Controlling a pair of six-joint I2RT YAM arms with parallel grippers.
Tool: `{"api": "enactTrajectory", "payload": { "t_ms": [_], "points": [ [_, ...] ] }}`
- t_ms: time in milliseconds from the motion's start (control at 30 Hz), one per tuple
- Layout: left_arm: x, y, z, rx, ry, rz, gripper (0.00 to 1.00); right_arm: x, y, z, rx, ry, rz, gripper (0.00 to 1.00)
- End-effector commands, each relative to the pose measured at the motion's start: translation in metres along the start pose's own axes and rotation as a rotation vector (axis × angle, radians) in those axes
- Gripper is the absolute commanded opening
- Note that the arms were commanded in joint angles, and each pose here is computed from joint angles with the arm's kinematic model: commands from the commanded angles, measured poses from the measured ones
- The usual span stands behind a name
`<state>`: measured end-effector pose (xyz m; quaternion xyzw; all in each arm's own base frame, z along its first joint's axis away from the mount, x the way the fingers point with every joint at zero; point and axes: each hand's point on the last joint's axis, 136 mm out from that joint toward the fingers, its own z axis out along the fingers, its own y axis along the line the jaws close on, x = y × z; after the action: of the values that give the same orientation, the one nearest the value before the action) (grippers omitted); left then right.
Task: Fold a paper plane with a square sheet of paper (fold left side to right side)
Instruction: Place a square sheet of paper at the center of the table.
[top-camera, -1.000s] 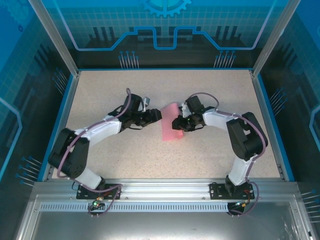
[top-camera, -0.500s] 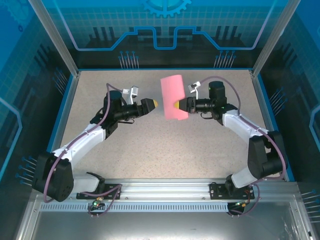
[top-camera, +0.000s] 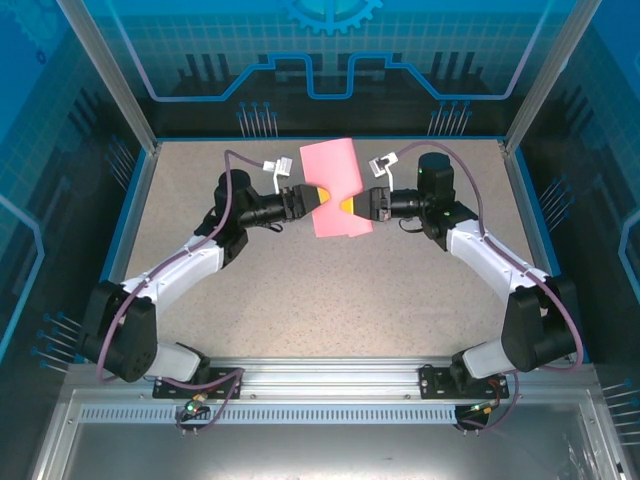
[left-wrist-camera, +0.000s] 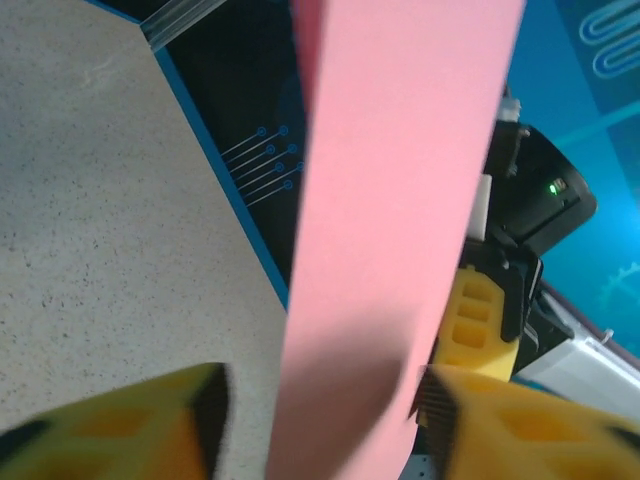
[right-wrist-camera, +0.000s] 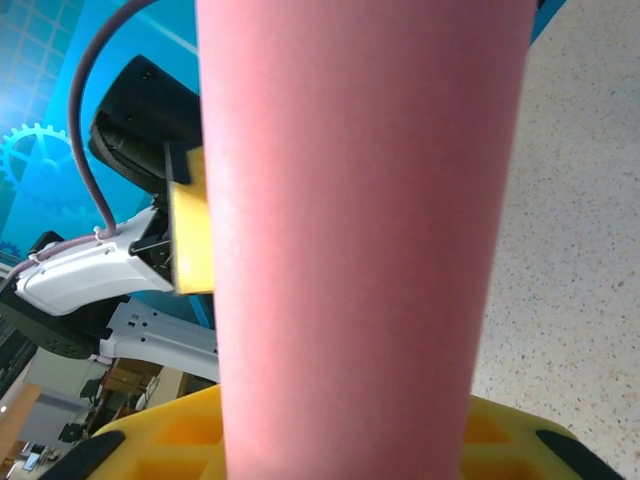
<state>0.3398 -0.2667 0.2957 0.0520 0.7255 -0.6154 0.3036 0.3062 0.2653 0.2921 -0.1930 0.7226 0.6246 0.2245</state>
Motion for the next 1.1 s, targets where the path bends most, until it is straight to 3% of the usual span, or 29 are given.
{"api": "enactTrajectory", "payload": {
  "t_ms": [0,67,133,333,567,667,900,967,1067],
  "points": [
    [-0.005,0.000,0.003,-0.025,-0.003,0.028,0.25,-0.003,0.003,-0.004,0.042,0.001,-0.006,0.40],
    [0.003,0.023,0.003,-0.139,0.011,0.027,0.08,-0.001,-0.015,-0.009,0.145,0.001,0.004,0.50],
    [0.013,0.047,0.002,-0.232,0.034,0.017,0.01,0.005,-0.032,-0.015,0.237,0.018,0.018,0.57],
    [0.046,0.115,-0.003,-0.431,0.126,-0.062,0.00,0.026,-0.084,-0.032,0.473,0.064,0.063,0.77],
    [0.088,0.186,-0.014,-0.634,0.282,-0.110,0.00,0.070,-0.145,-0.042,0.652,0.172,0.179,0.78],
    [0.103,0.209,-0.019,-0.700,0.344,-0.129,0.01,0.086,-0.162,-0.035,0.650,0.193,0.225,0.69],
    [0.113,0.227,-0.026,-0.778,0.397,-0.143,0.03,0.115,-0.195,-0.001,0.616,0.255,0.314,0.23],
    [0.112,0.226,-0.026,-0.776,0.397,-0.140,0.04,0.120,-0.207,0.005,0.630,0.264,0.328,0.14],
    [0.111,0.222,-0.027,-0.772,0.395,-0.134,0.05,0.126,-0.225,0.007,0.684,0.275,0.346,0.11]
  ]
}}
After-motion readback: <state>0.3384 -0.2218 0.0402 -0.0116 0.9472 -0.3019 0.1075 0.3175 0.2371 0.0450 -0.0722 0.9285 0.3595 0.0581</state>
